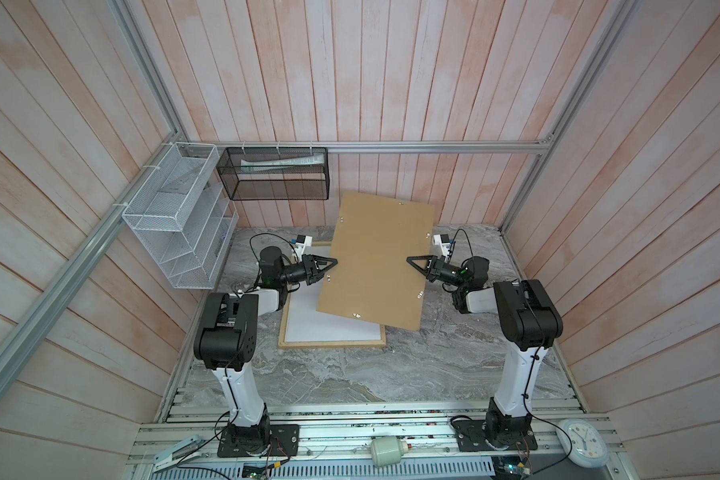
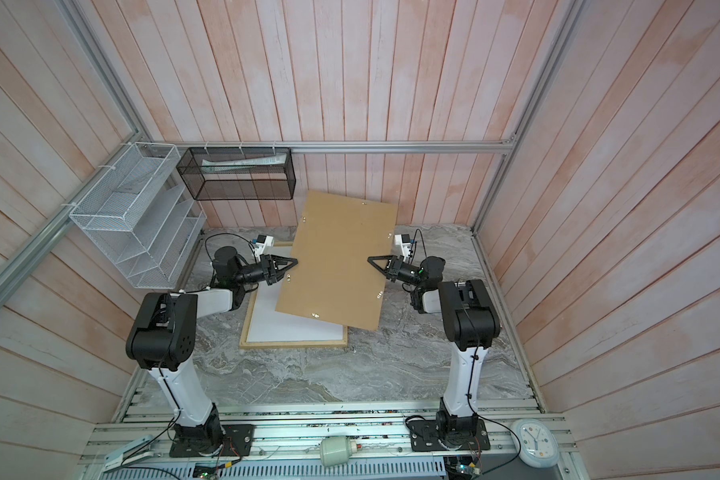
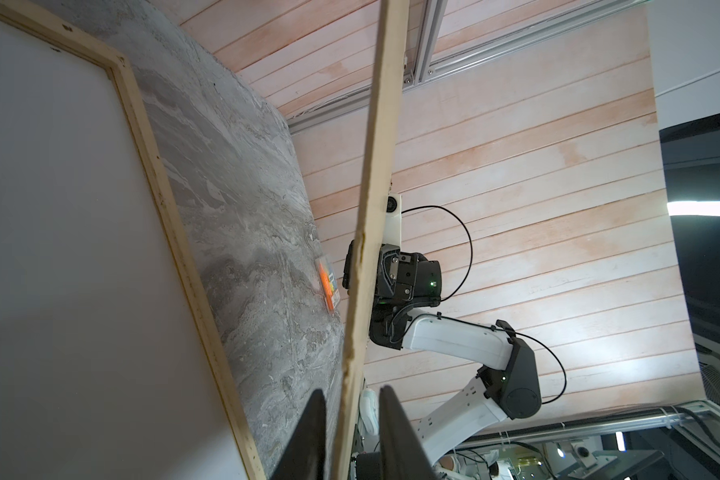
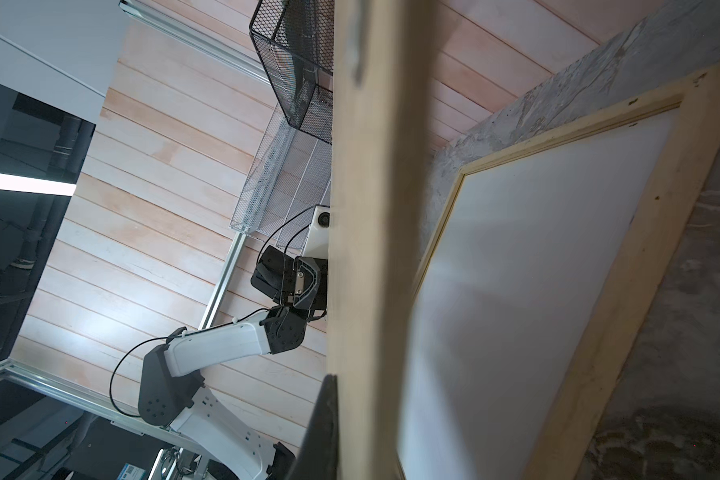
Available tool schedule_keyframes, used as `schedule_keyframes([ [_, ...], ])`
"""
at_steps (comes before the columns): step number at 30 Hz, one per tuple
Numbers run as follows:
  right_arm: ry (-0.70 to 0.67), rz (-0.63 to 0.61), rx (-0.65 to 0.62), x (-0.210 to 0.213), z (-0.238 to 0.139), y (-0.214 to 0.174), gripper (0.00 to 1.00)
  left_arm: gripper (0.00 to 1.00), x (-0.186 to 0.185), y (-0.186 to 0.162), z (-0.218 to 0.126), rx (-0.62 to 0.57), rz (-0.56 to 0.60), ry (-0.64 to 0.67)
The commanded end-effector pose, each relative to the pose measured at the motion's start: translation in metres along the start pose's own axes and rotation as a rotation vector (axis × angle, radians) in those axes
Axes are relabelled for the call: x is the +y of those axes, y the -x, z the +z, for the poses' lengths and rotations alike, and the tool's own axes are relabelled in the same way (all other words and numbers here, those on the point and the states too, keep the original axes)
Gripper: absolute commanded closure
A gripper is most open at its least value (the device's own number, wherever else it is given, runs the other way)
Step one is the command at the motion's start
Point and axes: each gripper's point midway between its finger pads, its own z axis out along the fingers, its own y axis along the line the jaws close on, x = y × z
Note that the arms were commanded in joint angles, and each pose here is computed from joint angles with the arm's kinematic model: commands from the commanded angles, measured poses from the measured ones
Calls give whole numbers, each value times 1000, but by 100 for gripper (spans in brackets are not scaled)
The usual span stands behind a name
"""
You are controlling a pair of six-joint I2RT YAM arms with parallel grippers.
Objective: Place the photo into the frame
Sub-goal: 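Carry the raised board over the frame with both grippers, then lower the backing board onto the frame with the right gripper while left releases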
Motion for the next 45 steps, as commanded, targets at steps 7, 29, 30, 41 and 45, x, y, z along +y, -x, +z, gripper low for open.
schedule_keyframes([
  [7, 19, -83, 8, 20, 5, 6, 100, 60, 15, 14, -16, -70, 34, 109],
  [29, -63, 54, -25, -11, 30, 2, 100, 59, 104, 36, -126, -335, 43, 950],
  [30, -65, 63, -21, -14, 34, 1, 100, 59, 107, 36, -134, -344, 48, 998],
  [41, -100, 109, 22, -41, 80, -16, 100, 59, 146, 21, -168, -322, 29, 1238],
  [45, -120, 114, 40, -49, 94, -23, 100, 59, 149, 21, -172, -318, 36, 1264],
])
